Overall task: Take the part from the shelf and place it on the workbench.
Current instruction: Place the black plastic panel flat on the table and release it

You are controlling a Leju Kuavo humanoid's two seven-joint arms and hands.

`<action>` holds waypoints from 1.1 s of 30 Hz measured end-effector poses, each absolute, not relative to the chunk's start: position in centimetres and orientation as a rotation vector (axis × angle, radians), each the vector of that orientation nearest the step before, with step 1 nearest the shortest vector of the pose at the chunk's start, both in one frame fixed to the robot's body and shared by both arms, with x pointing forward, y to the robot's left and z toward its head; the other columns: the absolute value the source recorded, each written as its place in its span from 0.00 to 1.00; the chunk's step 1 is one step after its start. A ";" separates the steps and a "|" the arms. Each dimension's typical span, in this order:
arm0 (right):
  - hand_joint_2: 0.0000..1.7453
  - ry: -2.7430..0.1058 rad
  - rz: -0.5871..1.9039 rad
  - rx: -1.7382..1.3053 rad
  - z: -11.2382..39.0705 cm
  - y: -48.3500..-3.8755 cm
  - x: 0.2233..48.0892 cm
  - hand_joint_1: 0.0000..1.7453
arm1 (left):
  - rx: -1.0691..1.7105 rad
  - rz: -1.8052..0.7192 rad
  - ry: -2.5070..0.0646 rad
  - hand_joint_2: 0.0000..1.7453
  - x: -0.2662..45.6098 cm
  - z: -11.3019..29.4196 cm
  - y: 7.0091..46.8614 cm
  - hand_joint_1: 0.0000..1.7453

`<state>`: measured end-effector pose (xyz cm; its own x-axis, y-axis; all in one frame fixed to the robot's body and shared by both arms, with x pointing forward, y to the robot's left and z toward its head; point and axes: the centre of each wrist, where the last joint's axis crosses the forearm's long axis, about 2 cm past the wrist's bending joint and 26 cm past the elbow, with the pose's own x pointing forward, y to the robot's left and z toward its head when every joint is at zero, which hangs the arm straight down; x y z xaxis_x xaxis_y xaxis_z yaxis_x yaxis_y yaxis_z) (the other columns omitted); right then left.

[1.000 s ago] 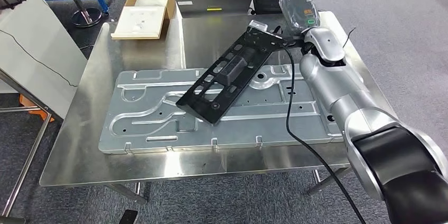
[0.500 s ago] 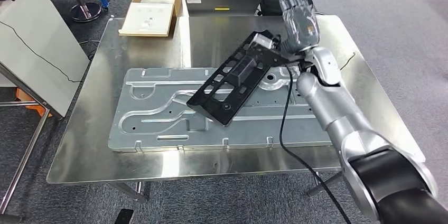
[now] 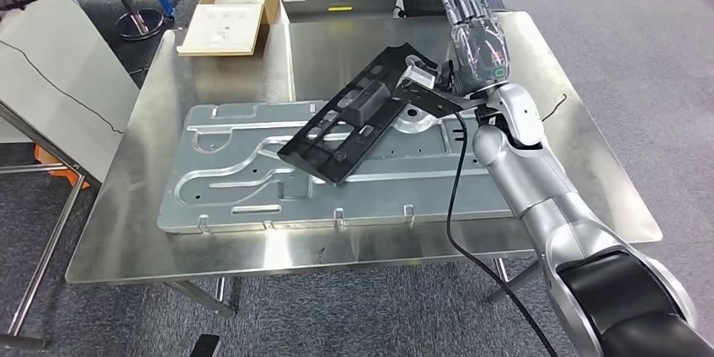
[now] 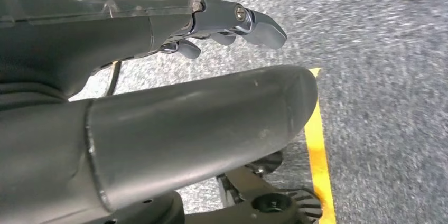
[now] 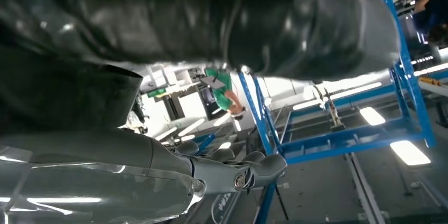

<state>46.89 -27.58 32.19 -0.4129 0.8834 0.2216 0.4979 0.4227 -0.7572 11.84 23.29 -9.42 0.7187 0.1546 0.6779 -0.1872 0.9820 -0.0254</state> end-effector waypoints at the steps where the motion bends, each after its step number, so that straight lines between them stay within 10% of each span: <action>1: 0.00 -2.067 0.809 -1.161 32.1 -27.6 46.8 0.00 | 0.045 0.188 -0.743 0.00 11.9 -9.4 23.3 0.00; 33: 0.00 -2.114 0.779 -1.152 29.7 -28.0 45.5 0.00 | 0.030 0.170 -0.738 0.00 12.1 -9.3 23.0 0.00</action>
